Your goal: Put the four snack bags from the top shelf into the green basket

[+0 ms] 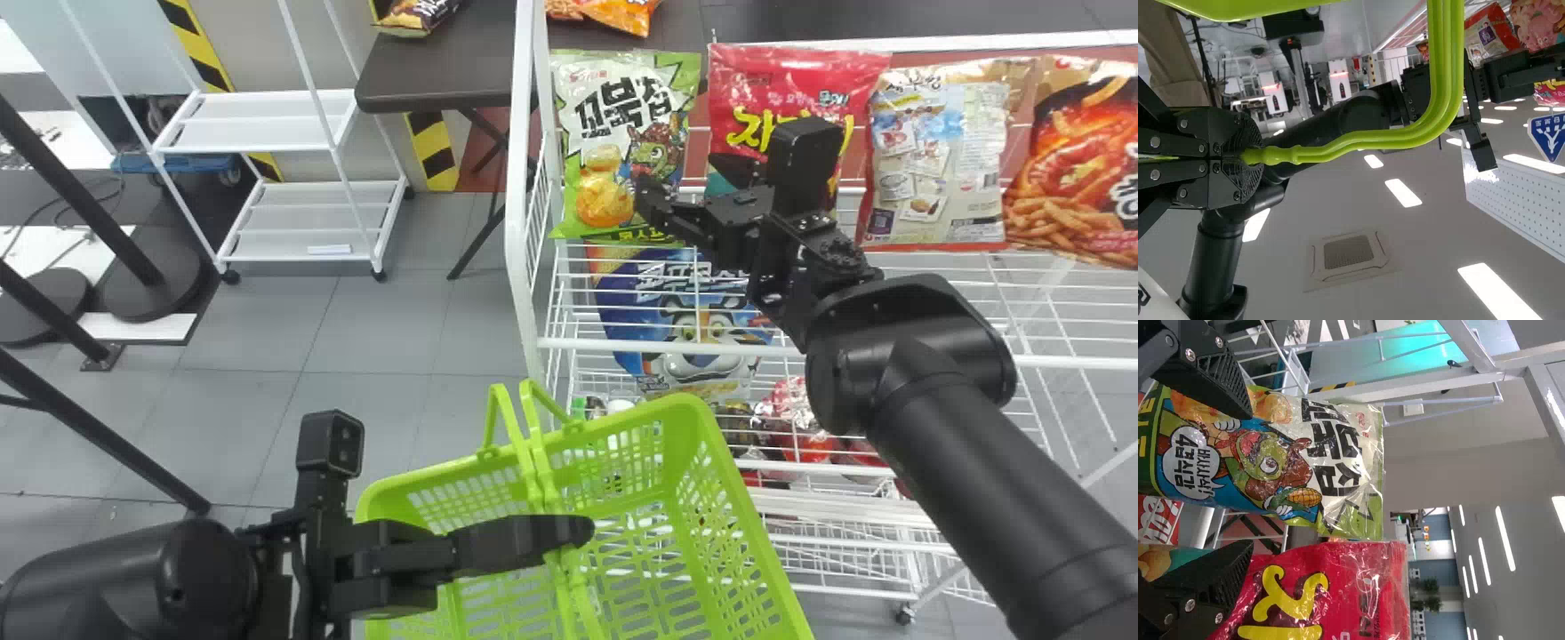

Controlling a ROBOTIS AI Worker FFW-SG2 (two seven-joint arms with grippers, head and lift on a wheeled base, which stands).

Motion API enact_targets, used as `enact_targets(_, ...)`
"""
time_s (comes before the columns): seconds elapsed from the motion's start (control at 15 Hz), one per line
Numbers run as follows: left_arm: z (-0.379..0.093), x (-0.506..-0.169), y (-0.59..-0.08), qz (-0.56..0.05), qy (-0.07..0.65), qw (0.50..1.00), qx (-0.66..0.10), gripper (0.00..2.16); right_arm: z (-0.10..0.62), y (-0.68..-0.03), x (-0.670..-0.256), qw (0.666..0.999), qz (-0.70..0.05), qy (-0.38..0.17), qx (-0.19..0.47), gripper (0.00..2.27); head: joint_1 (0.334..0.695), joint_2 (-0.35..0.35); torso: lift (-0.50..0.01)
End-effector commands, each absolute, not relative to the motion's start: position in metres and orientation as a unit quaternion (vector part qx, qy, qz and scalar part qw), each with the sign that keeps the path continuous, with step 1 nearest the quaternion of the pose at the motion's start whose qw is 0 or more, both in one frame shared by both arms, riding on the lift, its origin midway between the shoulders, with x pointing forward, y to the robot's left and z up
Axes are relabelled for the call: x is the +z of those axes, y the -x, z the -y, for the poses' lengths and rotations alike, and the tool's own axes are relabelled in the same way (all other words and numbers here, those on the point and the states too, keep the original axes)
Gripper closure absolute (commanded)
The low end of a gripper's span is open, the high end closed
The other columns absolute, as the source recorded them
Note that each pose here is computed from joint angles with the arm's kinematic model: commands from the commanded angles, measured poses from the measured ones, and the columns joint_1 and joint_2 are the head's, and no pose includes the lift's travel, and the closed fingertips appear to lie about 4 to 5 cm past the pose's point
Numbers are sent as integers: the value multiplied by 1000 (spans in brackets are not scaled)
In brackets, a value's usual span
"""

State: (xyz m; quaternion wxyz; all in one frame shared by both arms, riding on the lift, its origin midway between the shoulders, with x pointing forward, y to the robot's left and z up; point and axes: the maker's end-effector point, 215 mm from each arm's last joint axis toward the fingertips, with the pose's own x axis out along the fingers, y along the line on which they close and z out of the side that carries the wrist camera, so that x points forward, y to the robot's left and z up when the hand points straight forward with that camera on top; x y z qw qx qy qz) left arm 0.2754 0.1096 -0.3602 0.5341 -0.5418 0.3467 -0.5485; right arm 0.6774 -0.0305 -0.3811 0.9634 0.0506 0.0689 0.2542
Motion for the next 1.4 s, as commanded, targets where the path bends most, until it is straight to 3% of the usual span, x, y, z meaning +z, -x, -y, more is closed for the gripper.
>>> enact_targets(0.0, -107, -357, -276, -345, 543, 528, -554, 2145, 26, -679, -384, 956, -85, -70, 272, 252, 695, 91, 0)
enact_targets(0.2, -102, -355, -280, -347, 540, 523, -561, 2145, 24, -676, -391, 942, -108, -98, 302, 620, 695, 98, 0)
enact_targets(0.27, -99, -356, -282, -350, 538, 519, -564, 2145, 26, -676, -393, 939, -118, -105, 307, 886, 695, 97, 0)
enact_targets(0.33, -97, -357, -283, -352, 538, 517, -565, 2145, 30, -677, -400, 937, -133, -110, 302, 1332, 695, 95, 0)
enact_targets(0.4, -97, -356, -283, -355, 535, 515, -567, 2145, 34, -678, -402, 938, -138, -119, 296, 1993, 695, 91, 0)
enact_targets(0.47, -96, -357, -283, -355, 536, 515, -567, 2148, 39, -680, -403, 939, -142, -121, 289, 2250, 695, 85, 0)
enact_targets(0.87, -101, -358, -282, -355, 542, 512, -564, 2145, 30, -671, -396, 937, -129, -102, 307, 2253, 695, 68, 0)
enact_targets(1.2, -110, -356, -284, -351, 542, 517, -562, 2145, 10, -635, -389, 935, -140, -36, 324, 2253, 695, 94, 0)
enact_targets(1.33, -117, -354, -288, -346, 544, 523, -558, 2145, 21, -620, -377, 938, -141, -47, 312, 2253, 695, 112, 0)
